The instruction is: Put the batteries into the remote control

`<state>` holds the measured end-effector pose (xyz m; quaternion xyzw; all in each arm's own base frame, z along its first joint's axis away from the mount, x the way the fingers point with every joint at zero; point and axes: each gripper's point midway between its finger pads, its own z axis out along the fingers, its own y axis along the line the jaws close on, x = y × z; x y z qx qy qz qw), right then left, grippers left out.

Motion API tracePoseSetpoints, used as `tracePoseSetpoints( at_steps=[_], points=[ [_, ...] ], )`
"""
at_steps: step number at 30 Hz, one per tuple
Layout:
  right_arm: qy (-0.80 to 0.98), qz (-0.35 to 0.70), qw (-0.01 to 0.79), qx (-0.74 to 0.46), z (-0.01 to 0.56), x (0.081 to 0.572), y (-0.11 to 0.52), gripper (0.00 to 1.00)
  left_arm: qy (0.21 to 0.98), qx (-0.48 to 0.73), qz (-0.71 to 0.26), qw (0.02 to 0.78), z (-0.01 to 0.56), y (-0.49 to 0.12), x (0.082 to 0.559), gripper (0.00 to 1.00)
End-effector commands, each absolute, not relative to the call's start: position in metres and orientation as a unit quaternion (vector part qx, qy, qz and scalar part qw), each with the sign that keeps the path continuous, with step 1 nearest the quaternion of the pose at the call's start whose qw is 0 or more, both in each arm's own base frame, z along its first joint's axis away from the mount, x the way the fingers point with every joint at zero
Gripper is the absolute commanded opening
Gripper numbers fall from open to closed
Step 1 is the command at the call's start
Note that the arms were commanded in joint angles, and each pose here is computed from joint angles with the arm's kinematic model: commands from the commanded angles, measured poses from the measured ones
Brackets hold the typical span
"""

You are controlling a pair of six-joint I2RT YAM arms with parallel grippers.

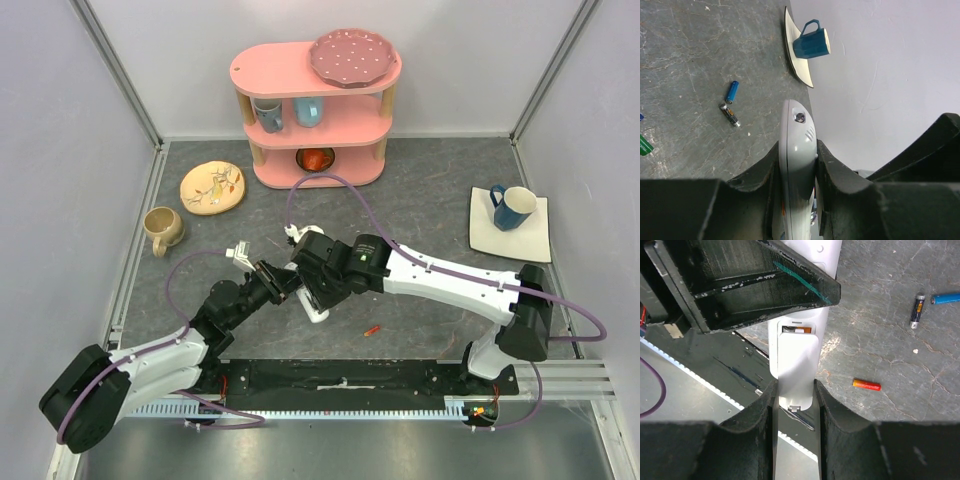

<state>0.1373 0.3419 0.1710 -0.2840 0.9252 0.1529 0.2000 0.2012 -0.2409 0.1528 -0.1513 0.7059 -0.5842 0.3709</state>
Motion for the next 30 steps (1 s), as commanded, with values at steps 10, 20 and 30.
tracePoseSetpoints(
  at_steps=[10, 20, 30],
  points=[
    [0.921, 0.151, 0.213, -0.291, 0.1797, 0.1424, 0.348, 0.0, 0.674, -0.13, -0.604, 0.404, 0.1823, -0.2435, 0.2039, 0.02],
    [0.92, 0.151, 0.206, -0.297, 0.1756, 0.1415, 0.3525, 0.0, 0.673, -0.13, -0.604, 0.406, 0.1833, -0.244, 0.2047, 0.02],
    [0.922, 0.151, 0.201, -0.295, 0.1722, 0.1393, 0.3507, 0.0, 0.674, -0.131, -0.601, 0.41, 0.1832, -0.2431, 0.2061, 0.02]
  ],
)
